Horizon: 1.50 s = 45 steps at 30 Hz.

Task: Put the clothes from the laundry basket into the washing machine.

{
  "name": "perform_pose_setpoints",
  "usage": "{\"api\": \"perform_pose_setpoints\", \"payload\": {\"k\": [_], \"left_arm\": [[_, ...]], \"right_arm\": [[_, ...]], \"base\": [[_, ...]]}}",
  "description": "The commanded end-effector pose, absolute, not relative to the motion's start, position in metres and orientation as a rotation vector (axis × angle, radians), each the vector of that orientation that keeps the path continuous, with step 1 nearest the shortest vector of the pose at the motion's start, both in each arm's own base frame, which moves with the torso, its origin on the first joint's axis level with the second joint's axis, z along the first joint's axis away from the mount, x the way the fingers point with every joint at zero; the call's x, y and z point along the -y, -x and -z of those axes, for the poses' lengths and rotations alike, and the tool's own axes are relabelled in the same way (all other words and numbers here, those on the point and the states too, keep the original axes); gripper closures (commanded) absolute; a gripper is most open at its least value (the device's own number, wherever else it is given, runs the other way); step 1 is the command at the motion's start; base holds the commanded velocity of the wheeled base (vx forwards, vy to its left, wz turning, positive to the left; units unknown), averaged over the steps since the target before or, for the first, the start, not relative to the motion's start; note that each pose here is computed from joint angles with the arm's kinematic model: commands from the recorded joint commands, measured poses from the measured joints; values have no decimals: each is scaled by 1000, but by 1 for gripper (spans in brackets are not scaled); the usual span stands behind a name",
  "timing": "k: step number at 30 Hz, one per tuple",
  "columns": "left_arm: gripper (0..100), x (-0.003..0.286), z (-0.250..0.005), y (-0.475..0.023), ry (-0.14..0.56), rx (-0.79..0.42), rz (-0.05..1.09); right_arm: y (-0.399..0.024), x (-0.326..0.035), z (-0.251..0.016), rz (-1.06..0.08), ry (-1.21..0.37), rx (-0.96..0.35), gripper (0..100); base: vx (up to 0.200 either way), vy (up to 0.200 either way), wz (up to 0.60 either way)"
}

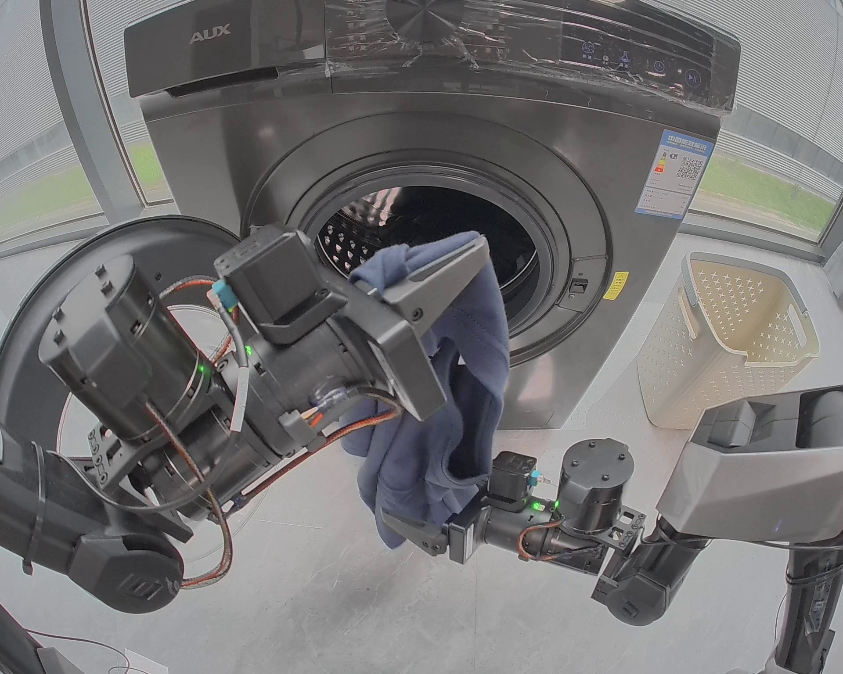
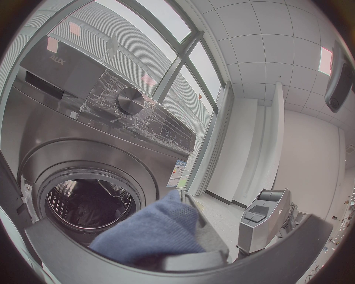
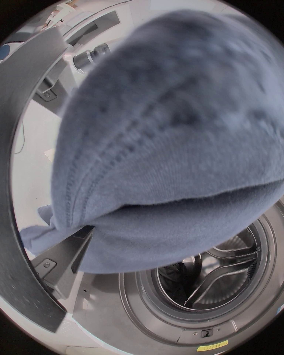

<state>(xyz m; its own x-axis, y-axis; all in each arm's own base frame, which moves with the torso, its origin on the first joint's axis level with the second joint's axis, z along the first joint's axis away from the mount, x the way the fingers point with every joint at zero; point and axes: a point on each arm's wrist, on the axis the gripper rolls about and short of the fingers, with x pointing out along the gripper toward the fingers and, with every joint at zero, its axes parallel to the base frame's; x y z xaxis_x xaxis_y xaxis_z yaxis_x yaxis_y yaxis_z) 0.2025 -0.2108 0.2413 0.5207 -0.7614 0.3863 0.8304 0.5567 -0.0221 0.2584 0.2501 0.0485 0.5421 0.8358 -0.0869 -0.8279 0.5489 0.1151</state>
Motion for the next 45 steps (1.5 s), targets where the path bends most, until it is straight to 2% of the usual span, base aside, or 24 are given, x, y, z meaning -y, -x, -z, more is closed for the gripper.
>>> {"api": "perform_pose_setpoints", "payload": {"k": [1,8,19,20,29,33,38,42,43,45], "left_arm": [[100,211,-243,-200,220,359,967],[100,211,-244,-200,221,360,961],[100,208,-244,-203,222,364,943],[100,208,-243,-204,221,361,942],[100,192,-247,-214,215,374,862],[100,175,-241,-225,201,350,768],[100,159,-214,-220,168,247,719],[100,148,-175,-206,124,92,713],[100,148,-172,-206,122,81,715],[100,145,-142,-201,84,-42,719]], "right_arm": [[-291,-267,-28,-882,-67,-108,0],[-322,-286,-29,-780,-90,-37,0],[-331,-294,-39,-725,-140,7,0],[-331,-293,-41,-723,-141,10,100],[-321,-272,-52,-702,-137,-10,100],[-319,-251,-77,-670,-164,29,100],[-313,-230,-98,-644,-169,54,100],[-306,-220,-113,-637,-175,76,100],[-306,-220,-113,-637,-175,77,100],[-303,-223,-122,-647,-187,101,100]], "base": [[0,0,0],[0,0,0],[0,0,0],[0,0,0],[0,0,0],[0,0,0],[0,0,0],[0,0,0],[0,0,0],[0,0,0]]}}
